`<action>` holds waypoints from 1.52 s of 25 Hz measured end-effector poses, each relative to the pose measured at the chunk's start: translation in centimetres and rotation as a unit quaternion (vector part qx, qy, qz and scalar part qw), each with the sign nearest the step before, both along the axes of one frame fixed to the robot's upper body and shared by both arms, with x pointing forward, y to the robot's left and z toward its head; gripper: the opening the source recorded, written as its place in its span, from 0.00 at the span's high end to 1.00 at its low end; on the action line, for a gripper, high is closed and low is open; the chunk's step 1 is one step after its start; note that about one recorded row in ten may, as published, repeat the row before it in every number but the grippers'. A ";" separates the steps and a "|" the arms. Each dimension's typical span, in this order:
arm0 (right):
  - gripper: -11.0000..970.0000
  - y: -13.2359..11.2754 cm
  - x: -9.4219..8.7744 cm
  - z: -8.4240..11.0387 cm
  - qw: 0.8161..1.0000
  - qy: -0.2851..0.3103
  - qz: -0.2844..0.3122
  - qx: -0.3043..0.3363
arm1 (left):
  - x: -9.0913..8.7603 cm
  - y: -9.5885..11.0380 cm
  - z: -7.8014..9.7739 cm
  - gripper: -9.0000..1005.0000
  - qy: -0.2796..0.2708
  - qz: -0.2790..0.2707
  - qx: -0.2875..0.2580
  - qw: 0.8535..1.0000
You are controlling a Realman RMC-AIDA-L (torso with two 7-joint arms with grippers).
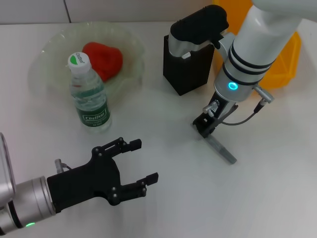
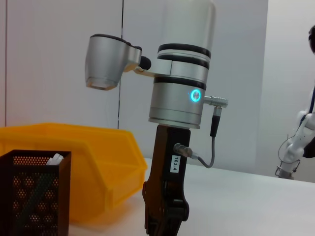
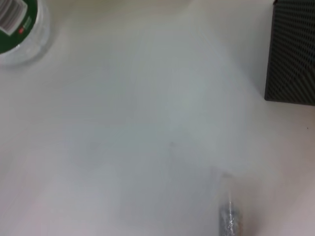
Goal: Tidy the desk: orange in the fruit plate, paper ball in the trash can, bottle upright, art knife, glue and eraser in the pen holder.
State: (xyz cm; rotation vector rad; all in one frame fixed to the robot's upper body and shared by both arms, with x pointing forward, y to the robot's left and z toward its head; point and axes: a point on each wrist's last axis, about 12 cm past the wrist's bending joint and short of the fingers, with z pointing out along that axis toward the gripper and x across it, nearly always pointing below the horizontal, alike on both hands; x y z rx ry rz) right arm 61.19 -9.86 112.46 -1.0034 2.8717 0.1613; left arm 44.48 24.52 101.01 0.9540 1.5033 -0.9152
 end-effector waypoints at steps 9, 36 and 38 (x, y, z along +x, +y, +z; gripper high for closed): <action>0.90 0.0 -0.3 0.1 1.000 0.000 0.008 0.004 | 0.1 -0.1 0.1 0.19 -0.002 -0.001 -0.001 1.000; 0.71 -0.2 -1.1 0.6 1.000 0.001 0.016 0.012 | 0.7 -0.6 0.5 0.19 -0.010 -0.009 -0.007 1.000; 0.71 0.1 -1.3 0.5 1.000 0.003 0.023 0.012 | 0.7 -0.6 0.5 0.19 -0.010 -0.009 -0.007 1.000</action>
